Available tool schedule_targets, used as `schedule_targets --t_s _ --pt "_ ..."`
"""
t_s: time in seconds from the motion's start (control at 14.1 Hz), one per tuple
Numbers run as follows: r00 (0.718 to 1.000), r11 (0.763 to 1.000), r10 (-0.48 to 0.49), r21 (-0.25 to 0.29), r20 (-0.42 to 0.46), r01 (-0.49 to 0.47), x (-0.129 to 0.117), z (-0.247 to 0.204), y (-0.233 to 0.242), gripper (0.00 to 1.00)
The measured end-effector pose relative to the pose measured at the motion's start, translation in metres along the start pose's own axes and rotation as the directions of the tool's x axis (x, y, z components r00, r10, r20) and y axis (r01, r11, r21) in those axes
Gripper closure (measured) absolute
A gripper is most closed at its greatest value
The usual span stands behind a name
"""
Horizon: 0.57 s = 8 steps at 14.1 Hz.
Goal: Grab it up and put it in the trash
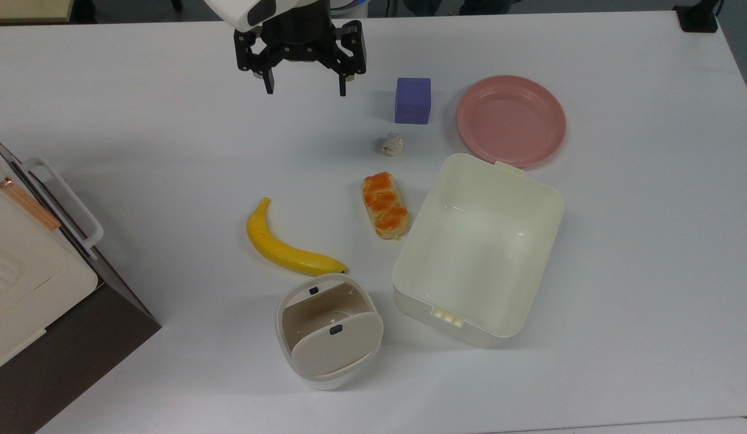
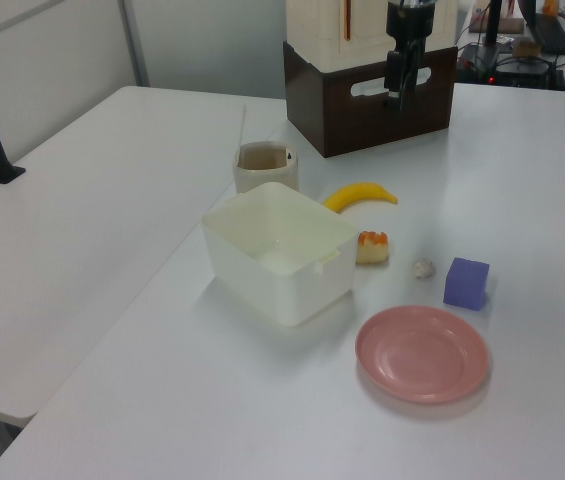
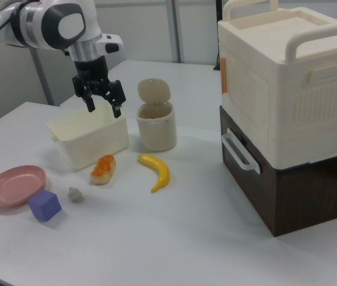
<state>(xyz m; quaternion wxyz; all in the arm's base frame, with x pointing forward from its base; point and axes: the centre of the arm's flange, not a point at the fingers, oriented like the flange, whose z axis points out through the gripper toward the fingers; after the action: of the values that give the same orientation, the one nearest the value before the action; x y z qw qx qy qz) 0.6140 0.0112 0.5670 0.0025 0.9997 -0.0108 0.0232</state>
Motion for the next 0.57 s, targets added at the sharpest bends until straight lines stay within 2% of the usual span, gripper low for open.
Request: schedule_targets --t_s 0.57 --pt "1.000 1.000 0.009 -0.001 0.008 -0.009 -0.0013 -0.0001 0.0050 0.00"
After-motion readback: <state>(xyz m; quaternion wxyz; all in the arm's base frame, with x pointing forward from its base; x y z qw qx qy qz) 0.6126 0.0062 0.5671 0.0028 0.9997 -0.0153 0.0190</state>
